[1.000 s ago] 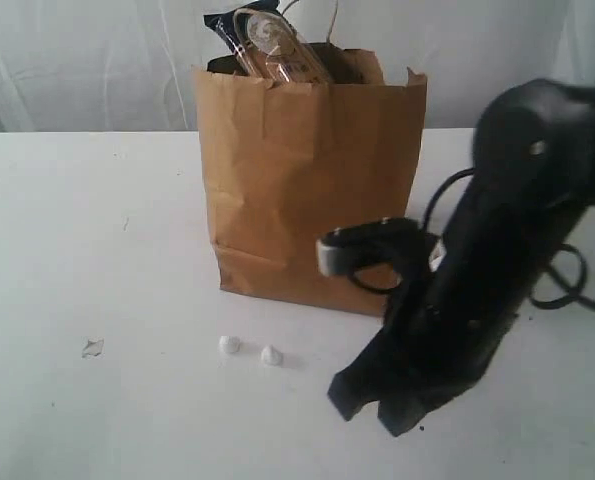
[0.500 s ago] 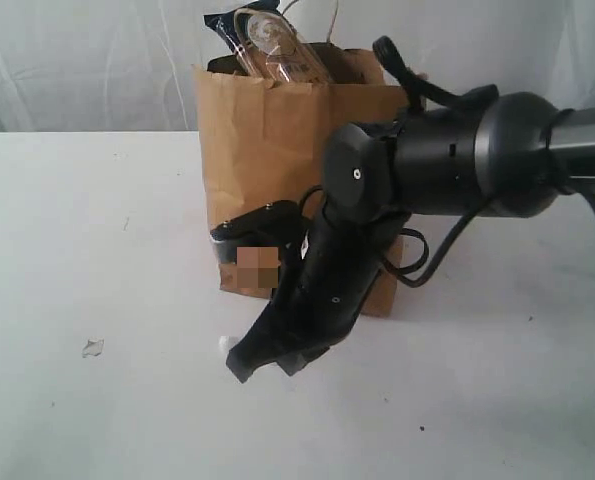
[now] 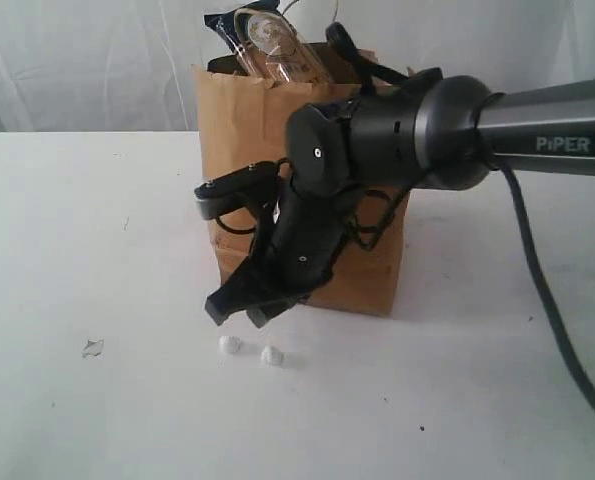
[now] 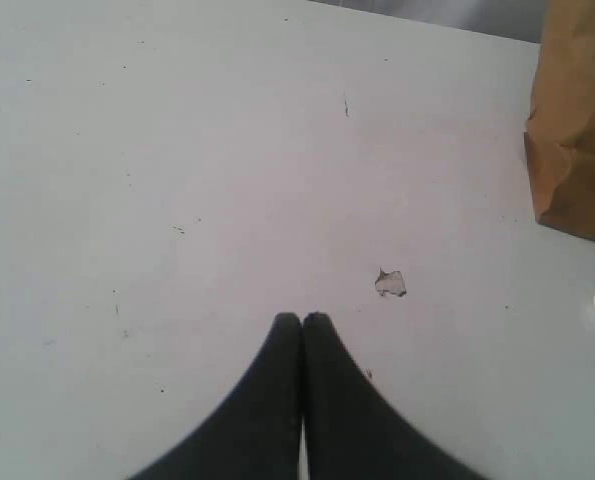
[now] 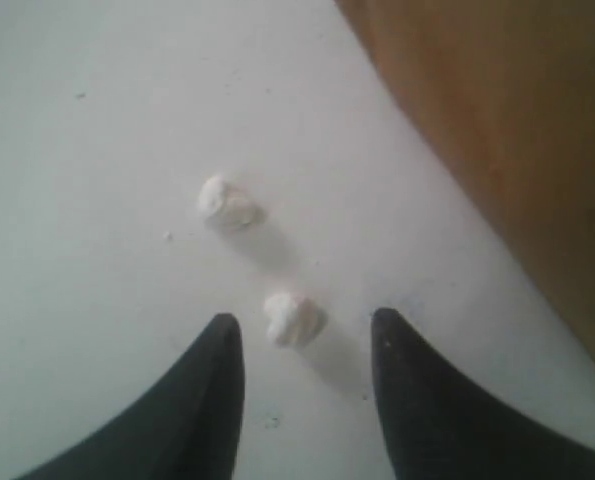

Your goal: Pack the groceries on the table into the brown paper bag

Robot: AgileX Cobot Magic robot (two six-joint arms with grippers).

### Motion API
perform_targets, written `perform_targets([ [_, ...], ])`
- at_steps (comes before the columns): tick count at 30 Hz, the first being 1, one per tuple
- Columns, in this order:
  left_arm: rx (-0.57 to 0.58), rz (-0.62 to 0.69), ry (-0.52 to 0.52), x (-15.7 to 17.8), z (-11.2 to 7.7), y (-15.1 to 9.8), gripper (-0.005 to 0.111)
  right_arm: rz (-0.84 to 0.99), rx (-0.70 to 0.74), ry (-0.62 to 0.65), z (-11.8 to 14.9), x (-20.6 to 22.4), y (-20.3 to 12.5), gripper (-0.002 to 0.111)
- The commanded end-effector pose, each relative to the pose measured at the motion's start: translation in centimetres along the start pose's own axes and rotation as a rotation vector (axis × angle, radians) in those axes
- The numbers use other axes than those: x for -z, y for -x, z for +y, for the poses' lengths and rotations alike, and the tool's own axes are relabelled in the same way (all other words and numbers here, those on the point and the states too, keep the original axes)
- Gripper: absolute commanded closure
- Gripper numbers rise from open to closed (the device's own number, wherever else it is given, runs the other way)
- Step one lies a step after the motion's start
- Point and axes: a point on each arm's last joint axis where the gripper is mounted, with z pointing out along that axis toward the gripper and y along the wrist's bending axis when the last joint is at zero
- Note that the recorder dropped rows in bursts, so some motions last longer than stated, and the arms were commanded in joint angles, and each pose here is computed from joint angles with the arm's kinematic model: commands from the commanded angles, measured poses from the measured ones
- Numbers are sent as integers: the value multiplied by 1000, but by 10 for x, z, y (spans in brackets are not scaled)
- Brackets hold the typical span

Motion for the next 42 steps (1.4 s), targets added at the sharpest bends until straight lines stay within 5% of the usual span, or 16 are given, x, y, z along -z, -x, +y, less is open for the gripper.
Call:
perform_targets([
  [1, 6, -5, -3, 0, 0, 0, 107, 45, -86, -26, -17, -14, 0, 68],
  [17, 6, -5, -3, 0, 0, 0, 107, 127, -145, 57, -13, -56, -6, 69],
  [24, 6, -5, -3, 0, 0, 0, 107, 144, -154, 79, -11, -55, -8, 95],
  [36, 6, -5, -3, 0, 0, 0, 107, 321, -136, 359, 24, 16, -22, 97],
  [42, 6, -5, -3, 0, 0, 0, 107, 184, -39, 465, 62, 80, -22, 97],
])
